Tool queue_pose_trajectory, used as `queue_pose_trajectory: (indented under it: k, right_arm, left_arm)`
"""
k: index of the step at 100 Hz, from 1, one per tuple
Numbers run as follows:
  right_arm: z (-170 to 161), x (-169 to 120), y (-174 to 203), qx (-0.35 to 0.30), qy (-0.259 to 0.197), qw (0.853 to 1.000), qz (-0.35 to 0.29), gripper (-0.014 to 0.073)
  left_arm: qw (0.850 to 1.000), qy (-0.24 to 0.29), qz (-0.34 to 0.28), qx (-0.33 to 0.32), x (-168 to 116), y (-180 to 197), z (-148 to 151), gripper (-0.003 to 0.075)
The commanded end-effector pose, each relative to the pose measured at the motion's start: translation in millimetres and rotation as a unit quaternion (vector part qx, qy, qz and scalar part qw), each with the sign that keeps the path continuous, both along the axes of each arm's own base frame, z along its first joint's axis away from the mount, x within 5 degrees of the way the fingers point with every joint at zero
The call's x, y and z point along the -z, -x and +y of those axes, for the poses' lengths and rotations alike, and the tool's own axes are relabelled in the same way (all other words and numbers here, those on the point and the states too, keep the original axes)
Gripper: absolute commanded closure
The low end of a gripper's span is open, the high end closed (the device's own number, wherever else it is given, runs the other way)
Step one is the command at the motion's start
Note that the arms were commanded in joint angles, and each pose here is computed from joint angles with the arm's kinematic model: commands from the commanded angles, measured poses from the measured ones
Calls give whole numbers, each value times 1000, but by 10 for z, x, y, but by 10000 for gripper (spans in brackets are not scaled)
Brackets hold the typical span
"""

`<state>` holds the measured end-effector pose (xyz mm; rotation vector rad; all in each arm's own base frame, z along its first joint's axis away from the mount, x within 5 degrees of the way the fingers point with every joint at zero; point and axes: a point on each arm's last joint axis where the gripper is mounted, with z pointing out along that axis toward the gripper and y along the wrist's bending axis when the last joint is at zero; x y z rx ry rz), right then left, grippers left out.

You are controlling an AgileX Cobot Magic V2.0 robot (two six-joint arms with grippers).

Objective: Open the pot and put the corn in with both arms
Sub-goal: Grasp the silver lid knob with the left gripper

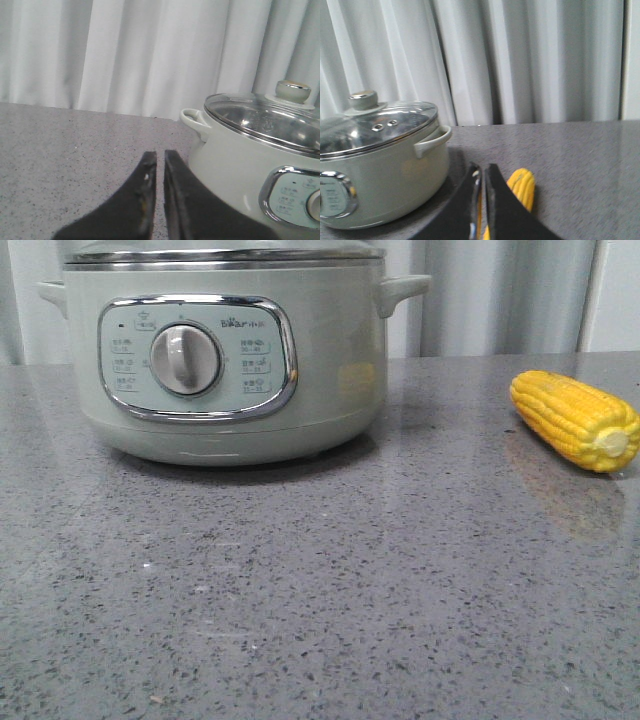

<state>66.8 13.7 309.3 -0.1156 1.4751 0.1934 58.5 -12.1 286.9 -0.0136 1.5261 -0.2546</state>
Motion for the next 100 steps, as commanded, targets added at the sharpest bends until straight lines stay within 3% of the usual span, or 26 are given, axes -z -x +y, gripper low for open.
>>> queue_pose_trajectory:
  k: [1,24,53,62,69,80,88,100]
  right_arm:
    - [0,-273,-88,15,37,999,-36,658]
    - [13,-386,-166,17,48,998,-37,508]
    - [12,-407,-163,17,46,998,-46,478]
    - [10,-431,-158,18,43,997,-59,467]
    - [9,-444,-156,19,42,997,-66,415]
    - [9,-447,-155,19,42,997,-68,264]
    - [9,-447,-155,19,42,997,-68,165]
    - [10,-446,-159,19,43,997,-67,114]
  left_arm:
    - [1000,-12,-21,-14,-251,-77,19,710]
    - [1000,-12,-14,-15,-373,-173,16,472]
    - [1000,-12,-15,-16,-376,-173,18,456]
    - [999,-27,-18,-17,-377,-173,19,413]
    - [999,-38,-21,-19,-380,-177,21,332]
    - [999,-43,-16,-21,-372,-211,23,233]
    - [999,-41,-9,-22,-362,-243,23,228]
    - [999,-41,-6,-25,-358,-282,28,228]
